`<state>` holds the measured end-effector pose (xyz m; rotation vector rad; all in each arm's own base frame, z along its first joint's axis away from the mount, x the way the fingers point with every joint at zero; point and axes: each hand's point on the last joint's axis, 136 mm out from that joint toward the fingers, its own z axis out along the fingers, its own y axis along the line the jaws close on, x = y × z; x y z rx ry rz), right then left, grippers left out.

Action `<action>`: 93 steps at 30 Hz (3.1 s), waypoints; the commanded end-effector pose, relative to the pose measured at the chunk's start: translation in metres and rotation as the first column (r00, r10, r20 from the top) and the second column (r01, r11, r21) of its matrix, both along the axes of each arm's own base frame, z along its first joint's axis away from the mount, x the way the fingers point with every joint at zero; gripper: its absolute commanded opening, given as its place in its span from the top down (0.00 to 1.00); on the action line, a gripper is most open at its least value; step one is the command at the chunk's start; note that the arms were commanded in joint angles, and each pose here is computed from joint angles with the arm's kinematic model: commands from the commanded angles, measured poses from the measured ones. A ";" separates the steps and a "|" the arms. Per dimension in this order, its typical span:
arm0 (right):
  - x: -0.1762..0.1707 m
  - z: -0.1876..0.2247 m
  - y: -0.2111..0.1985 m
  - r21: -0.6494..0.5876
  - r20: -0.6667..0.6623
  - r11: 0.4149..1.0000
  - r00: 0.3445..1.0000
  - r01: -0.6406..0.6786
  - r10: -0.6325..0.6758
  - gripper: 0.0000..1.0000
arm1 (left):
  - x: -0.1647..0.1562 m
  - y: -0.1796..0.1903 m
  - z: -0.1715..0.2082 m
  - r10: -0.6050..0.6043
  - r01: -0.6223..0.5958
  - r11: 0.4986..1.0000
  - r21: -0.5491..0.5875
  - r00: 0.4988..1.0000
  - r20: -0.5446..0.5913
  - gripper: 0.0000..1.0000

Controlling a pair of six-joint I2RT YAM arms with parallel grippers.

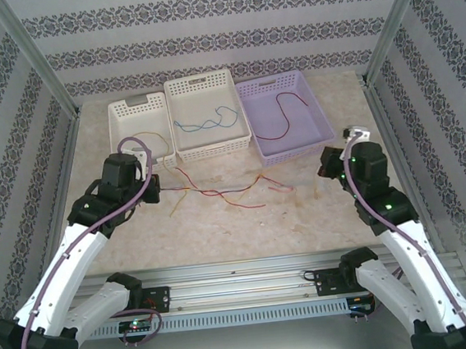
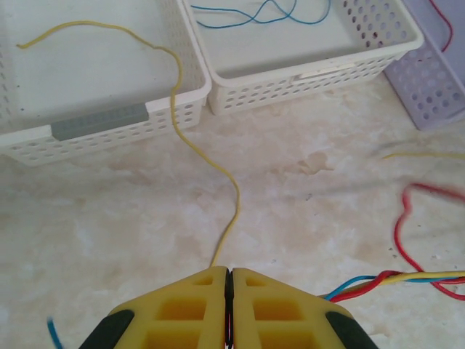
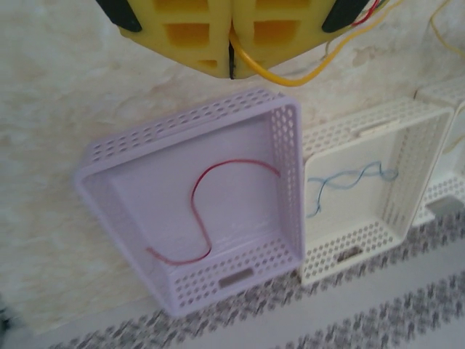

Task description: Untangle the cables

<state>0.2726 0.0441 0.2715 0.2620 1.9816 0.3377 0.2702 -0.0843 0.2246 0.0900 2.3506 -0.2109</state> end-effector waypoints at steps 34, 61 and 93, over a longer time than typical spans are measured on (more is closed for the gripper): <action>-0.064 0.074 -0.106 0.076 0.160 0.864 0.849 0.497 -0.503 1.00 | -0.060 0.123 0.133 0.426 -0.496 0.864 0.081 0.809 0.405 1.00; -0.076 0.041 -0.133 0.094 0.069 0.760 0.757 0.643 -0.650 1.00 | -0.078 0.141 0.163 0.417 -0.540 0.825 0.164 0.780 0.467 1.00; 0.006 -0.097 0.123 0.047 -0.292 0.922 0.878 -0.383 0.380 0.39 | -0.016 0.017 0.087 0.168 -0.134 0.969 -0.209 0.973 0.156 1.00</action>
